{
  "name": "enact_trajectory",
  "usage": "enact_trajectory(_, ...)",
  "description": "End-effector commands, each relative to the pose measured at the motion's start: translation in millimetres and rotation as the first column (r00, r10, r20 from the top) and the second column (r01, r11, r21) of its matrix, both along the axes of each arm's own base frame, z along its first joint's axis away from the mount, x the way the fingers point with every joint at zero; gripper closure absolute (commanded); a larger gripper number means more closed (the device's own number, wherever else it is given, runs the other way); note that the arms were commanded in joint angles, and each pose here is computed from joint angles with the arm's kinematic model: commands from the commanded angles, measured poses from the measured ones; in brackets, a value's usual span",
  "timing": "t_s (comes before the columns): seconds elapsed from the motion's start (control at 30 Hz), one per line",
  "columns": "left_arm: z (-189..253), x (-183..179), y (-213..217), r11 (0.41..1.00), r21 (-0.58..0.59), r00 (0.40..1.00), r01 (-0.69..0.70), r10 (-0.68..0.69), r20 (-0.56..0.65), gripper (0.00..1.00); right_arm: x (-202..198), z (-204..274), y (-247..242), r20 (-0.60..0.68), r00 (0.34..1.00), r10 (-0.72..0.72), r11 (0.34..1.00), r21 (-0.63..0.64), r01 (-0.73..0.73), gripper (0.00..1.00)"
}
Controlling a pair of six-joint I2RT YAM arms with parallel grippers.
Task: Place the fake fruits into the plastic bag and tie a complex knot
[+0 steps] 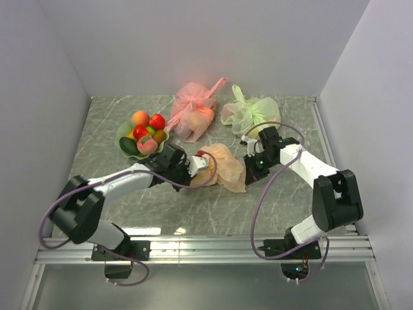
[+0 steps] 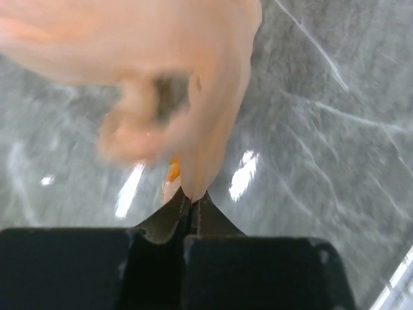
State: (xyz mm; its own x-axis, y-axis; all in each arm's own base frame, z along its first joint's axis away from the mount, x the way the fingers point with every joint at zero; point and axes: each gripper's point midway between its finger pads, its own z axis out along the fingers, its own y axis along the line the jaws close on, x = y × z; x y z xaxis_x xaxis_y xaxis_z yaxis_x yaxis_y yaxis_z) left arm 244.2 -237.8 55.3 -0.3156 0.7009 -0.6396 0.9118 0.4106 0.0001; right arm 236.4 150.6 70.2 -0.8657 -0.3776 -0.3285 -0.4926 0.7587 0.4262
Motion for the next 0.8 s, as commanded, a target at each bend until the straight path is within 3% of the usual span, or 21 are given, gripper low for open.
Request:
enact_trajectory(0.0, 52, 3, 21, 0.998, -0.066, 0.999, -0.003, 0.006, 0.049, 1.0, 20, 20, -22, 0.154, 0.988, -0.029, 0.997, -0.067, 0.039, 1.0)
enact_trajectory(0.17, 89, -11, 55, 0.992, -0.124, 0.998, 0.008, 0.0, 0.068, 1.0, 26, 36, -65, 0.267, 0.962, -0.05, 0.981, -0.169, 0.098, 1.0)
enact_trajectory(0.23, 96, -16, 58, 0.99, -0.141, 0.997, 0.013, -0.003, 0.074, 1.0, 21, 48, -55, 0.264, 0.964, -0.015, 0.993, -0.113, 0.046, 0.94)
enact_trajectory(0.27, 99, -21, 52, 0.984, -0.174, 0.998, 0.034, -0.024, 0.062, 1.0, 15, 54, -49, 0.257, 0.966, -0.014, 0.996, -0.078, 0.035, 0.79)
enact_trajectory(0.3, 100, -22, 48, 0.981, -0.193, 0.999, 0.013, -0.007, 0.034, 1.0, 9, 62, -34, 0.253, 0.967, -0.005, 1.0, 0.007, 0.003, 0.23)
enact_trajectory(0.33, 99, -19, 44, 0.979, -0.203, 1.0, 0.001, 0.002, 0.018, 1.0, 3, 63, -26, 0.247, 0.969, -0.004, 0.999, 0.049, -0.009, 0.02)
enact_trajectory(0.47, 97, -11, 27, 0.971, -0.237, 0.996, -0.042, 0.023, -0.081, 1.0, 1, 81, 11, 0.341, 0.935, -0.097, 0.967, 0.255, 0.007, 0.01)
enact_trajectory(0.6, 100, -6, 9, 0.955, -0.286, 0.985, -0.084, 0.035, -0.171, 1.0, 5, 65, 21, 0.284, 0.949, -0.137, 0.95, 0.309, 0.044, 0.0)
enact_trajectory(0.77, 102, 4, 1, 0.952, -0.293, 0.982, -0.091, 0.037, -0.183, 1.0, 9, 43, 29, 0.234, 0.965, -0.118, 0.945, 0.326, 0.037, 0.0)
